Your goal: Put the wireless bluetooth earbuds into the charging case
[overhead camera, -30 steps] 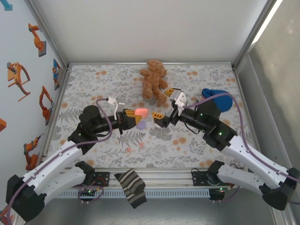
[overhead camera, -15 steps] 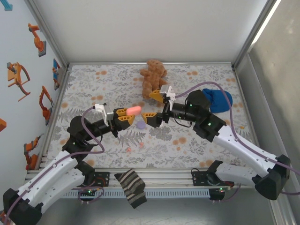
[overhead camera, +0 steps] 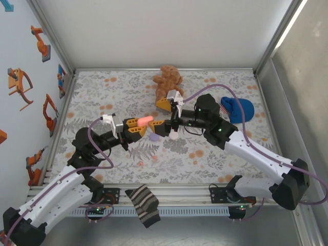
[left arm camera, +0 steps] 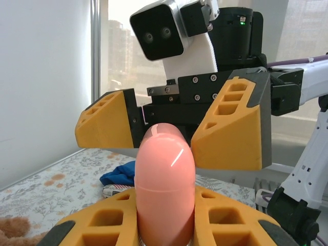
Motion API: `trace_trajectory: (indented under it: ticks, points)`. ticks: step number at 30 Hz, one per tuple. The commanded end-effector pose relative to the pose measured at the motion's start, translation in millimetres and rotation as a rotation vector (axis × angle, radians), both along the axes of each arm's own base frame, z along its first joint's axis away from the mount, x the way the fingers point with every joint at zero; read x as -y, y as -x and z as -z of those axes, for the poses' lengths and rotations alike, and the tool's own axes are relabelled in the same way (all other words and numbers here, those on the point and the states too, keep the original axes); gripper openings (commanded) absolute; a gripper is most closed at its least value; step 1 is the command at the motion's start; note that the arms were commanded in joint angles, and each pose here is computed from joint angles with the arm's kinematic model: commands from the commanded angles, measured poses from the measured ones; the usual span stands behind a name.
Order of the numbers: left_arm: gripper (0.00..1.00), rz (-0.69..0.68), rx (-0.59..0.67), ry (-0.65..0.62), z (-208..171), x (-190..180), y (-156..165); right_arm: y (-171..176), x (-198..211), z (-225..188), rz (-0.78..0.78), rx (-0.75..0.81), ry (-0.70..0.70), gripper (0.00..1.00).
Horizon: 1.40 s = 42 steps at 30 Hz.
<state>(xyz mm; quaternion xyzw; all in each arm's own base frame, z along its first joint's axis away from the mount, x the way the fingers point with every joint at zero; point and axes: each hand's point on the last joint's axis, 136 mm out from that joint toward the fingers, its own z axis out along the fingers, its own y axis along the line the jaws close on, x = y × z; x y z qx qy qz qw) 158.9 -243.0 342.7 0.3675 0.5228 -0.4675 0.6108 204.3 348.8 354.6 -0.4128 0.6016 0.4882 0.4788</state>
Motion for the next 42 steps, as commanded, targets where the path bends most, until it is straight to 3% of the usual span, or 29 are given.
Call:
trace_trajectory:
  ticks: [1,16,31,42]
  points:
    - [0.00,0.011,0.051,0.015,-9,-2,7,-3,0,-26,0.008,0.036,-0.059,0.99]
    - [0.00,0.017,0.053,0.001,-6,-1,8,-20,4,-33,0.096,0.025,-0.059,0.99]
    - [0.00,-0.005,0.036,-0.012,-1,-3,5,-14,11,-43,0.093,0.026,-0.081,0.99]
    - [0.00,-0.072,0.006,-0.040,8,-13,3,-26,30,-38,0.232,0.017,-0.063,0.99]
